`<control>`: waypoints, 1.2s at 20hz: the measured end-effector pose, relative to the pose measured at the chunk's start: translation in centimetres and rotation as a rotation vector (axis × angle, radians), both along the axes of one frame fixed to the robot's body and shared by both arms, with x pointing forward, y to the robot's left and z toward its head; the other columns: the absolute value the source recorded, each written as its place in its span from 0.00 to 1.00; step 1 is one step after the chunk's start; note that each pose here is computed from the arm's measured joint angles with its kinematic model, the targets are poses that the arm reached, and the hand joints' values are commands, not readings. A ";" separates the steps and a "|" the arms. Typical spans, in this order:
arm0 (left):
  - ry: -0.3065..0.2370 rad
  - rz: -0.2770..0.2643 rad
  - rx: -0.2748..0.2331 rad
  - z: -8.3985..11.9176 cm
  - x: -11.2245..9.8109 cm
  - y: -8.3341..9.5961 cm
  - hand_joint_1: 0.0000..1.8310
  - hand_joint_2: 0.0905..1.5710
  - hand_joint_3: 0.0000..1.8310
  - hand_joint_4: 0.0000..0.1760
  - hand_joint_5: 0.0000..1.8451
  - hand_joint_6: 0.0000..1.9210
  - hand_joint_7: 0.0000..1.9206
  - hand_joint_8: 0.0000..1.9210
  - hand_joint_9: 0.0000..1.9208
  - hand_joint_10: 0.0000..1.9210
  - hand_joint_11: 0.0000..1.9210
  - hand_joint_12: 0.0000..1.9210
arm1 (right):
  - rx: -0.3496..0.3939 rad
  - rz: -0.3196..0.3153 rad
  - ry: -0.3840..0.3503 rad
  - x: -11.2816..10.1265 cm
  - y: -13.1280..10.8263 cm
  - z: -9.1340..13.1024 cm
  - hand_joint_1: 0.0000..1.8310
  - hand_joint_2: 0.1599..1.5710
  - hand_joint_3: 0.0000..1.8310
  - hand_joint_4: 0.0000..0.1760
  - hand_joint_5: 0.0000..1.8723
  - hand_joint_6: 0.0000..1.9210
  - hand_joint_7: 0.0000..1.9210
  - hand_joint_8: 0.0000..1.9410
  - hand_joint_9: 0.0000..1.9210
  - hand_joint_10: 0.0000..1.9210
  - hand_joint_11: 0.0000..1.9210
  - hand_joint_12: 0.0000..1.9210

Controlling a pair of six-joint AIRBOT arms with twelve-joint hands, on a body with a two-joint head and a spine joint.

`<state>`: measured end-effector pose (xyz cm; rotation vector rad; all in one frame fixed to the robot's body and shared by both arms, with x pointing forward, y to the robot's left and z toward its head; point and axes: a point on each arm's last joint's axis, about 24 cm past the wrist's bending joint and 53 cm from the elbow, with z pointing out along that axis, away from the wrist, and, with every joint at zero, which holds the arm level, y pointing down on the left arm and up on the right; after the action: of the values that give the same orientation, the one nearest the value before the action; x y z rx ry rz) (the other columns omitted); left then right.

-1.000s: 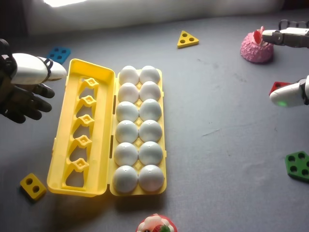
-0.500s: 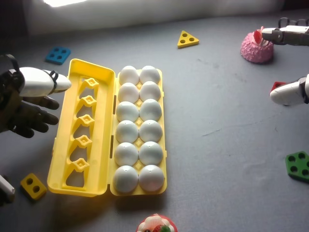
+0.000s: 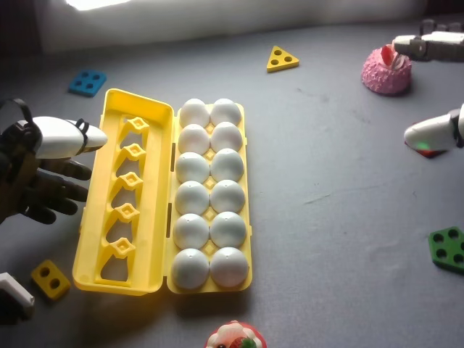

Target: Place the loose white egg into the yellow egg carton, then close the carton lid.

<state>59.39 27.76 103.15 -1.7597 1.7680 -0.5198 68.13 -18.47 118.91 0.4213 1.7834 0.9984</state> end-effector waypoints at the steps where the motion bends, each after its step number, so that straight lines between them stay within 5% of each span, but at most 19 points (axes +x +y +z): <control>1: 0.000 0.001 -0.004 0.0 0.0 0.0 0.04 0.83 0.00 0.07 0.26 0.01 0.34 0.00 0.18 0.44 0.00 0.80 | 0.003 -0.004 -0.010 0.1 -0.1 0.3 0.40 0.56 0.00 0.00 0.08 0.00 0.11 0.00 0.10 0.01 0.00 0.25; 13: 0.027 0.040 -0.044 -1.7 -1.0 -0.8 0.05 0.82 0.00 0.17 0.23 0.00 0.34 0.00 0.19 0.40 0.00 0.77 | 0.006 -0.006 -0.014 0.1 -0.2 0.4 0.39 0.56 0.00 0.00 0.08 0.00 0.11 0.00 0.10 0.01 0.00 0.20; 16: 0.034 0.042 -0.062 -2.0 -1.3 -1.4 0.05 0.83 0.00 0.09 0.24 0.00 0.33 0.00 0.18 0.40 0.00 0.76 | 0.020 -0.005 -0.005 0.1 0.0 0.5 0.39 0.57 0.00 0.00 0.07 0.00 0.10 0.00 0.10 0.00 0.00 0.11; 24: -0.066 -0.018 -0.084 2.0 2.0 -3.3 0.05 0.83 0.00 0.05 0.25 0.01 0.33 0.00 0.18 0.40 0.00 0.76 | 0.028 0.008 0.000 -0.2 0.6 0.6 0.41 0.55 0.00 0.00 0.08 0.00 0.11 0.00 0.11 0.00 0.00 0.23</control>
<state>61.43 24.44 105.15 -1.7635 1.7410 -0.6609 67.95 -17.85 119.49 0.4315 1.7738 1.0302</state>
